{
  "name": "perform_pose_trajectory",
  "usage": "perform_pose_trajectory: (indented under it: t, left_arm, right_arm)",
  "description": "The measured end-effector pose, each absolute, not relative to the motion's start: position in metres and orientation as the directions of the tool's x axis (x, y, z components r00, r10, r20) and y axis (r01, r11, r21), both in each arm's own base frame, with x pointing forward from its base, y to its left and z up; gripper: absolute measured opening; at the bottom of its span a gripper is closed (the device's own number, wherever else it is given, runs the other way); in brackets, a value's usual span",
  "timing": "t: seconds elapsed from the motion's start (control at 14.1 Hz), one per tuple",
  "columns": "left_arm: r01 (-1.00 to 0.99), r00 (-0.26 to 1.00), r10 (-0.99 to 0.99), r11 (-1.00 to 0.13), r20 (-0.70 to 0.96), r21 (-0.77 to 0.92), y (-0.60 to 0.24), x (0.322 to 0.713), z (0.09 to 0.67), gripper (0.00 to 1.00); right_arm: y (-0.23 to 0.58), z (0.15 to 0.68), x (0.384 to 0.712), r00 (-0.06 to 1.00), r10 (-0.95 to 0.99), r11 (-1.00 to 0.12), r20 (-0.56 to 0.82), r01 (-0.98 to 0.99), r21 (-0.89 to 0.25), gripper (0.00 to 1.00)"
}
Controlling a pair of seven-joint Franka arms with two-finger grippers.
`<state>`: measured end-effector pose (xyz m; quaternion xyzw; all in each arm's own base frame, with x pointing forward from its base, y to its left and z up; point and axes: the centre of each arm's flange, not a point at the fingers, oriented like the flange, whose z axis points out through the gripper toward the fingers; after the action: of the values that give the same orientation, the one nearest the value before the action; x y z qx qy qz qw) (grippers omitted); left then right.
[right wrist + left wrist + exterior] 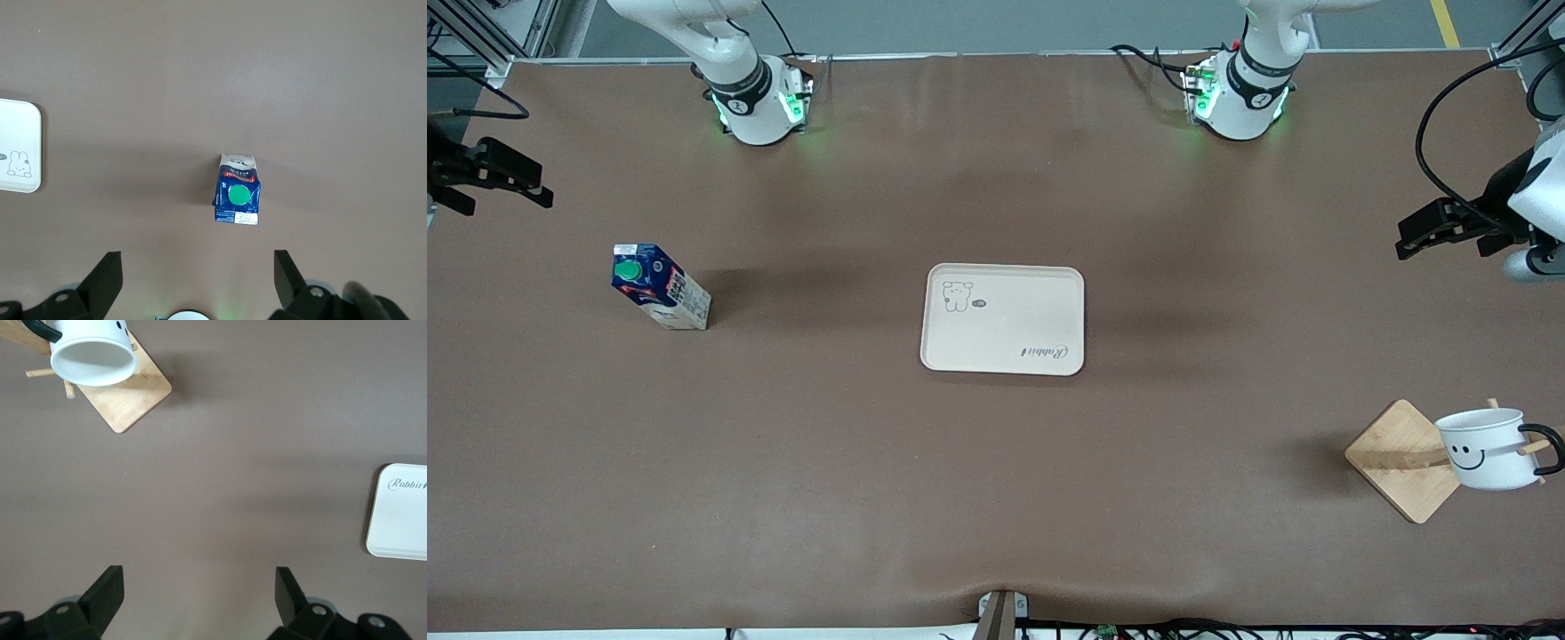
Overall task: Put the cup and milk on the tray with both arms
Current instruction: 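Move the right gripper toward the milk carton while the left gripper reaches the mug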
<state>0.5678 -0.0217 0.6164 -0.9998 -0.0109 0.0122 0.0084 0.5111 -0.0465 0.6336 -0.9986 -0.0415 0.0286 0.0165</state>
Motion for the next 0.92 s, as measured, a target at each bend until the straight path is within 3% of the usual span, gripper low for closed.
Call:
perform_pose_trajectory:
  t: [0.92]
  left_arm:
    - [0.058,0.997,0.059,-0.998,-0.05,-0.024,0.001,0.574,0.602,1.0]
  right_arm:
    - [-0.048,0.634,0.511,0.995,0.081,-0.996,-0.056,0.079,-0.035,1.0]
